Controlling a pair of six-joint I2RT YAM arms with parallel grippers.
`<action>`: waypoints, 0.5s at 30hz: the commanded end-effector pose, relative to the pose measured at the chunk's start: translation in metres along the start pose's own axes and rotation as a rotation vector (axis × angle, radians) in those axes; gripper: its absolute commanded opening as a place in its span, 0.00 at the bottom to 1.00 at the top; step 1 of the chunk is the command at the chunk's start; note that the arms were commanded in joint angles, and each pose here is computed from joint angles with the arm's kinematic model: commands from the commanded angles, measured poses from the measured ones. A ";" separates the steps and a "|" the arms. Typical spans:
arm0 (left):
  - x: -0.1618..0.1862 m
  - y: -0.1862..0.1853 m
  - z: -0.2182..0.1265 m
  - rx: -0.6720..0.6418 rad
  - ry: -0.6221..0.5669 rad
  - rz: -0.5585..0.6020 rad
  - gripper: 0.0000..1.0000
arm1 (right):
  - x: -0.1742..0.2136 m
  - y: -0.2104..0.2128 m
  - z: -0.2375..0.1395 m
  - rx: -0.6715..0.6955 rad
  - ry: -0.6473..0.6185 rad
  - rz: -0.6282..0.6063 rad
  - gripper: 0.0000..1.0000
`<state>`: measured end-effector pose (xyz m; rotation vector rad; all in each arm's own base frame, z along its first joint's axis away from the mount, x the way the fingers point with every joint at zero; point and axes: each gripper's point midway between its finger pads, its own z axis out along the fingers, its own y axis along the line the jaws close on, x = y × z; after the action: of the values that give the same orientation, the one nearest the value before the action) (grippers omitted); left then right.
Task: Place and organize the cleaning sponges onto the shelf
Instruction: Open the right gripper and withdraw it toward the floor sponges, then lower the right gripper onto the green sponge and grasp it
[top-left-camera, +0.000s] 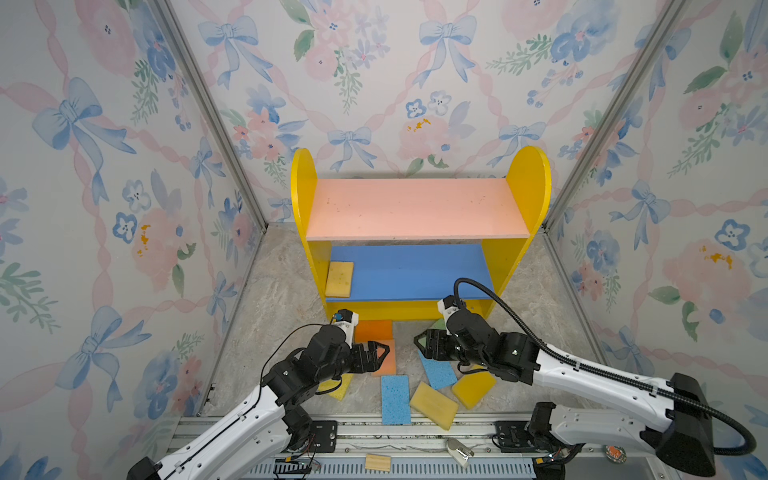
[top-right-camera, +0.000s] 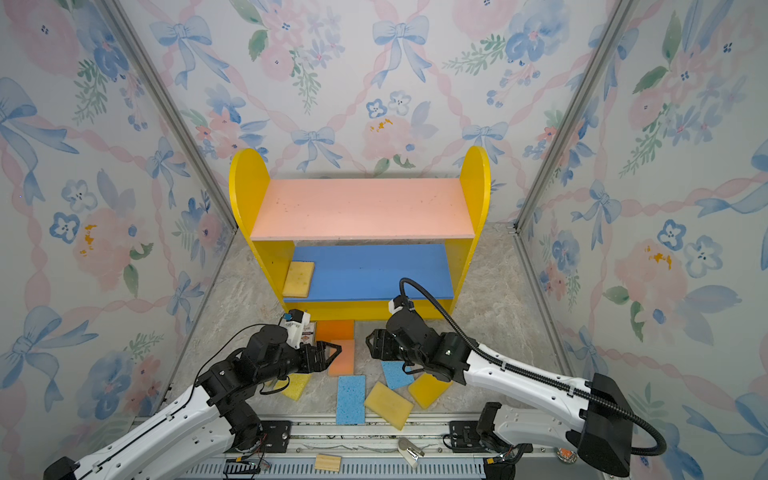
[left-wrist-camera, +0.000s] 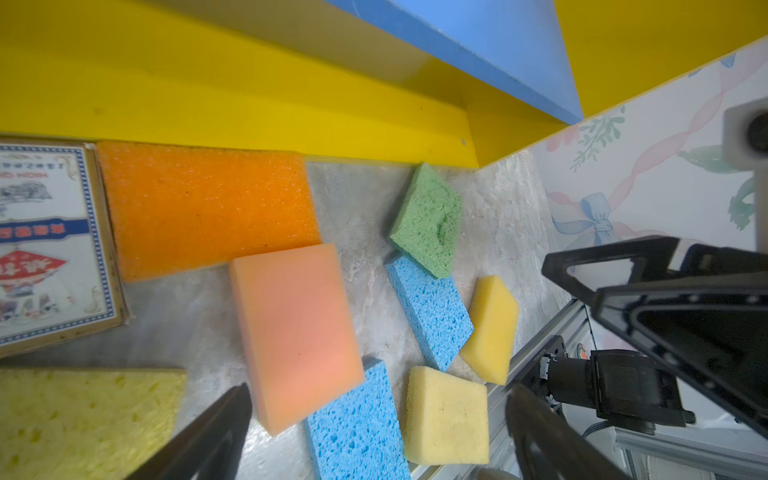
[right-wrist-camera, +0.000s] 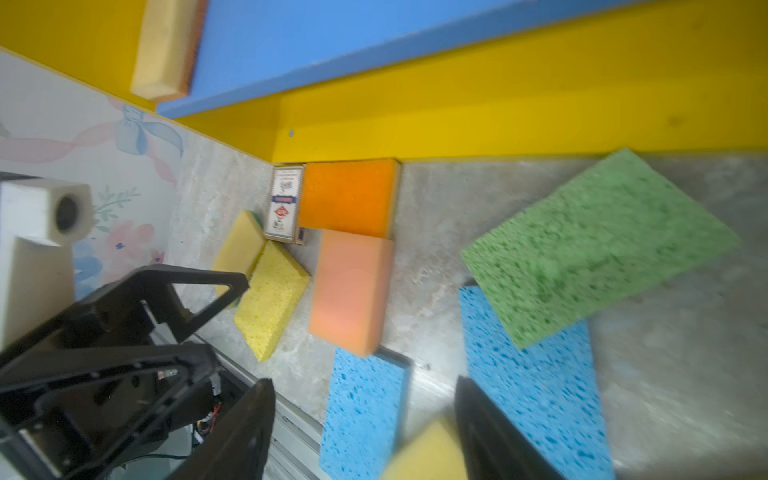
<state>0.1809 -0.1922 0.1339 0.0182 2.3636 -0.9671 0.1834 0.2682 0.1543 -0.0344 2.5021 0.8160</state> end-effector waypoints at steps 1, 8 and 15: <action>-0.006 -0.015 0.004 0.100 -0.051 -0.015 0.97 | 0.009 -0.049 0.000 0.084 -0.023 0.175 0.71; -0.002 -0.010 0.007 0.133 -0.078 -0.038 0.98 | -0.001 -0.090 0.007 0.028 -0.090 0.381 0.68; -0.003 -0.011 0.009 0.149 -0.088 -0.042 0.98 | -0.009 -0.105 0.031 -0.010 -0.101 0.448 0.67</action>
<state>0.1842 -0.2007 0.1370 -0.0178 2.2280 -1.1128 0.2157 0.1873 0.0783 0.5551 2.4798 0.8706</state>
